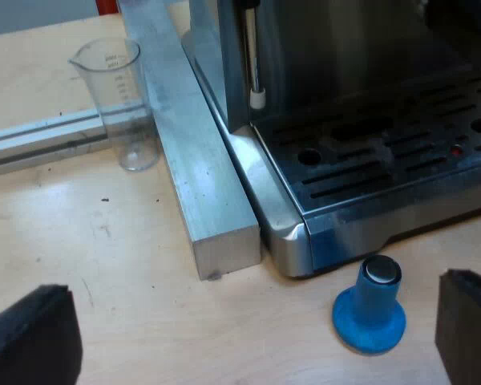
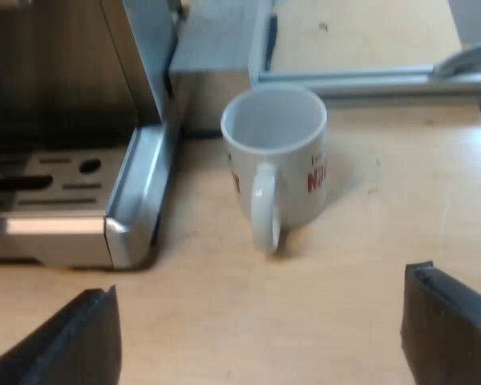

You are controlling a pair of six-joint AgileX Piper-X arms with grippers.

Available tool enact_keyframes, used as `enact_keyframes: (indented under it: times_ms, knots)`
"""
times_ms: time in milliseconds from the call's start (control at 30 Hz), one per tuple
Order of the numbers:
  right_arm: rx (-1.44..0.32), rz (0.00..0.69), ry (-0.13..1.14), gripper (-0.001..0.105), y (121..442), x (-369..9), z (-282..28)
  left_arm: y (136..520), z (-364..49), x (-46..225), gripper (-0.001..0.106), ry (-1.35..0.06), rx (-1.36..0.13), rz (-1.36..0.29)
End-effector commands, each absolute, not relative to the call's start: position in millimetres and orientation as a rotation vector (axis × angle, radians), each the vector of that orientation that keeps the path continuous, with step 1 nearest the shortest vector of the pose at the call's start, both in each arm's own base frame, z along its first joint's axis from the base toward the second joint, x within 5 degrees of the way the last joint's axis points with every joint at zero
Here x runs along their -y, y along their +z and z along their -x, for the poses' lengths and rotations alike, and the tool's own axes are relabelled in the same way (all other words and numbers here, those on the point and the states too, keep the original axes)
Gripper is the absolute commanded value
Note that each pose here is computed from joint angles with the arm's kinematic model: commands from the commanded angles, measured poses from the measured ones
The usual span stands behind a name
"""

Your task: Put the handle in the coffee machine

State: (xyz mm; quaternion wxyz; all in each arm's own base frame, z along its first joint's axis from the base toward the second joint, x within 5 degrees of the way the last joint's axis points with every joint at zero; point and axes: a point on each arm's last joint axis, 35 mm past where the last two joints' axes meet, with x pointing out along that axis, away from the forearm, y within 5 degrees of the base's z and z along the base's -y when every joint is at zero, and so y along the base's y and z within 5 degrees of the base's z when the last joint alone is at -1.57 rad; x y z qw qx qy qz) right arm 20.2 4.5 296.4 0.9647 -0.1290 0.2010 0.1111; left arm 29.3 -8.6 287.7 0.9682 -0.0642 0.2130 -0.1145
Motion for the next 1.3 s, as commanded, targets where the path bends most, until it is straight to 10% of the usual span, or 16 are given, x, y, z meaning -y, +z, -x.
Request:
enact_keyframes:
  times_ms: [33, 1300]
  knots:
    - [-0.451, 0.268, 0.24, 0.073, 281.8, -5.7, -28.6, 288.7, -31.1, 8.7, 0.091, -0.241, -0.42, 0.08]
    - [-0.58, 0.176, 0.132, 0.073, 248.0, -2.7, -39.4, 288.7, -31.1, 8.7, 0.091, -0.241, -0.419, 0.079]
